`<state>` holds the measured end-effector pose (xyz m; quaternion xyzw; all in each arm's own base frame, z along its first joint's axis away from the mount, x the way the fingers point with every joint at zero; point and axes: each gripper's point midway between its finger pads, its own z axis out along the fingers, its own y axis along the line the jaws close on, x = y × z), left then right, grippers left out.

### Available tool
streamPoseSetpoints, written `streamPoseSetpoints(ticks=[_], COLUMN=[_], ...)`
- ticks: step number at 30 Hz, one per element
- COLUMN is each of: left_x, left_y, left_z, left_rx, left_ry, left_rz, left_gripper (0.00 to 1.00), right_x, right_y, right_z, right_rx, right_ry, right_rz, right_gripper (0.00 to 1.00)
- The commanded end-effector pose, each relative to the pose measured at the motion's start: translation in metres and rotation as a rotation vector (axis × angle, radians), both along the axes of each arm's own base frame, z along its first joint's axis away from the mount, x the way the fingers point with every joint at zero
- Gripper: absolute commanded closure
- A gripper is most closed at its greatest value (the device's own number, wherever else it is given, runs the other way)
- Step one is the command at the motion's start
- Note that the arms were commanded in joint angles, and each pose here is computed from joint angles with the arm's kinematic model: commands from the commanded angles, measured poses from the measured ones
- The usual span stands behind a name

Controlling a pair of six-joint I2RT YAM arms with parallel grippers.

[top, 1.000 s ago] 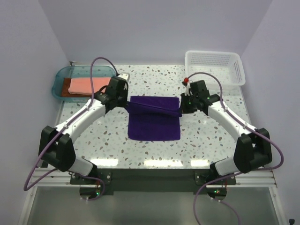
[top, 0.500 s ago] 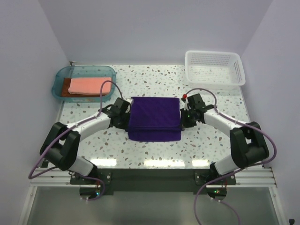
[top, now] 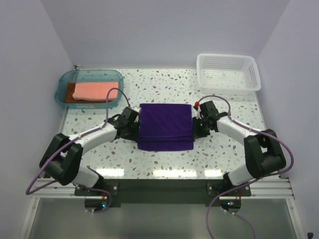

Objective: Fold and stack the towels
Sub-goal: Fold the towel

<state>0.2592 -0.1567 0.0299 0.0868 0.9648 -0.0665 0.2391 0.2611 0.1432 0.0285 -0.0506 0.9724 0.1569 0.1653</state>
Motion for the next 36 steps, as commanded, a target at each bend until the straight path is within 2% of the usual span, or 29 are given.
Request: streamPoseSetpoints(ticks=[1, 5, 12, 16, 22, 30, 36], left_x=[-0.009, -0.022, -0.024, -0.016, -0.015, -0.021, -0.028], left_y=[0.000, -0.012, -0.013, -0.010, -0.011, -0.001, 0.008], left_z=[0.018, 0.040, 0.063, 0.076, 0.068, 0.057, 0.049], left_rx=[-0.044, -0.176, -0.294, -0.304, -0.281, -0.229, -0.207], left_ry=[-0.044, -0.098, -0.206, -0.246, -0.210, -0.178, -0.158], left_rz=[0.025, 0.004, 0.054, 0.100, 0.117, 0.141, 0.179], left_gripper=[0.51, 0.40, 0.33, 0.33, 0.36, 0.39, 0.38], right_x=[-0.007, -0.018, -0.012, 0.001, 0.026, 0.048, 0.034], right_y=[-0.007, 0.000, 0.025, 0.043, 0.061, 0.085, 0.103], right_z=[0.021, 0.039, 0.070, 0.086, 0.090, 0.047, 0.025], right_rx=[-0.019, -0.039, -0.053, -0.061, -0.062, -0.165, -0.203], right_ry=[-0.037, -0.067, -0.168, -0.210, -0.254, -0.173, -0.123], right_rz=[0.015, 0.085, 0.181, 0.210, 0.205, 0.231, 0.276], right_gripper=[0.75, 0.63, 0.59, 0.59, 0.63, 0.66, 0.68])
